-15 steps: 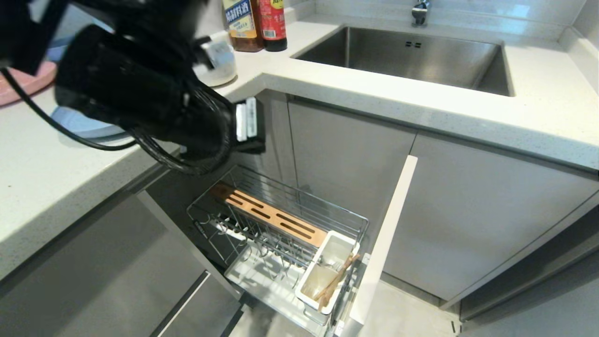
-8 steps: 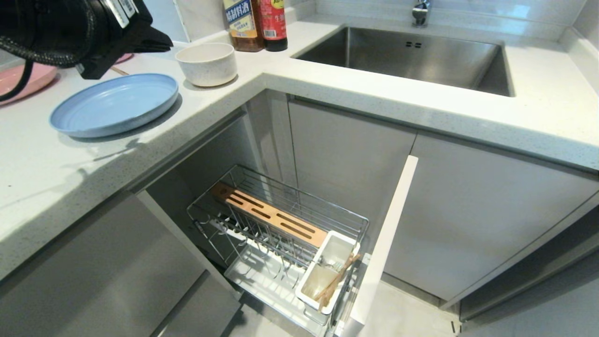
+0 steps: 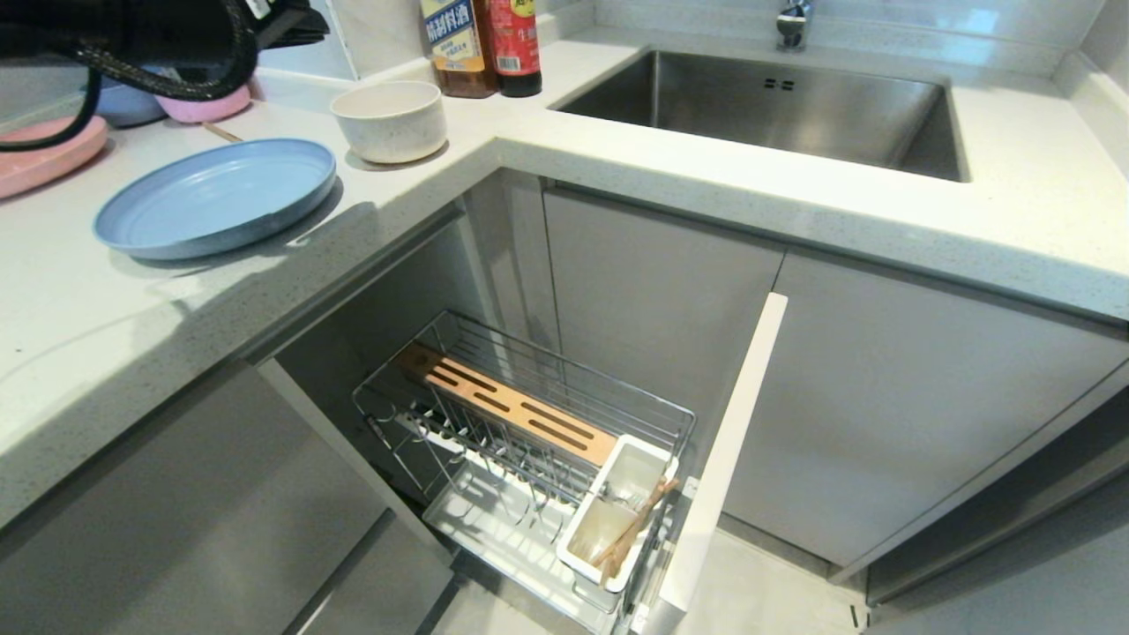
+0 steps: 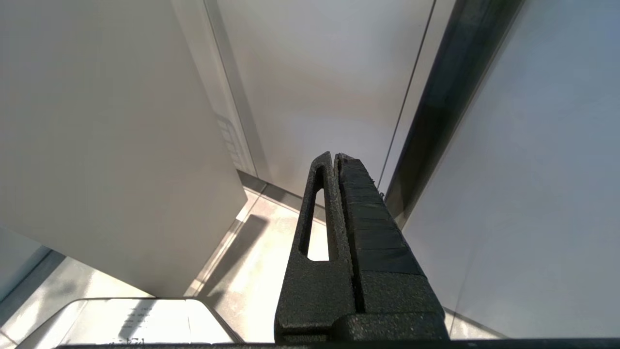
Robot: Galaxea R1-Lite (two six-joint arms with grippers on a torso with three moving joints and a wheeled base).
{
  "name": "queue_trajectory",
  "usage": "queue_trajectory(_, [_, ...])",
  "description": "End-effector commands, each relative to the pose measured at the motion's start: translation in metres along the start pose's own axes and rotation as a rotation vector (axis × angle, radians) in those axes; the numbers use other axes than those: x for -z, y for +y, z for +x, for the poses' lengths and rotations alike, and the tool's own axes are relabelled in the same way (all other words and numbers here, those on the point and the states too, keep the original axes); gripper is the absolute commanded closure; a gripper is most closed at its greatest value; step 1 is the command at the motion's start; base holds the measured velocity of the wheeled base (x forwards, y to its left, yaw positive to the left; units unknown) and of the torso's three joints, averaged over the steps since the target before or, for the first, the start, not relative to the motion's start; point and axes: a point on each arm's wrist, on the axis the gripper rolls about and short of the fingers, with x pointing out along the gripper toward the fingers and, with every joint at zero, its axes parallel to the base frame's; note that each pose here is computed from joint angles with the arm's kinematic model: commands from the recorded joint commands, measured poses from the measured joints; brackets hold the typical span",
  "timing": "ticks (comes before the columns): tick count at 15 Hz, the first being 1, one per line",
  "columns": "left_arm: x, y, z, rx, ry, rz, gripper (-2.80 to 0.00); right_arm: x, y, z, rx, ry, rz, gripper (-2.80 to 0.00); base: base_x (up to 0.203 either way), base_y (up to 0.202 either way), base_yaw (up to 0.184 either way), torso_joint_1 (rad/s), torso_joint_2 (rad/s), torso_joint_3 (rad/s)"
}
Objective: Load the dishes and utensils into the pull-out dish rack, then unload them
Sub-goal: Pick up the bowl and place it in the cupboard
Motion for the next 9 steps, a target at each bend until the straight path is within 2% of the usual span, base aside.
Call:
queue_trajectory(1, [0.014, 0.003, 0.029, -0.03, 0.036, 0.09, 0.0, 0.0, 0.0, 0.0, 0.0, 0.002, 0.0, 0.0, 0.0, 0.0, 0.0, 0.0, 0.0, 0.0])
queue_trajectory(4, [0.023, 0.019, 0.053, -0.084, 0.05, 0.187, 0.0, 0.0, 0.0, 0.0, 0.0, 0.002, 0.0, 0.0, 0.0, 0.0, 0.0, 0.0, 0.0, 0.0])
queue_trajectory(7, [0.025, 0.028, 0.078, -0.083, -0.031, 0.213, 0.0, 0.0, 0.0, 0.0, 0.0, 0.0, 0.0, 0.0, 0.0, 0.0, 0.0, 0.0, 0.0, 0.0])
queue_trajectory(9, [0.024, 0.033, 0.081, -0.072, -0.036, 0.226, 0.0, 0.0, 0.0, 0.0, 0.0, 0.002, 0.0, 0.0, 0.0, 0.0, 0.0, 0.0, 0.0, 0.0])
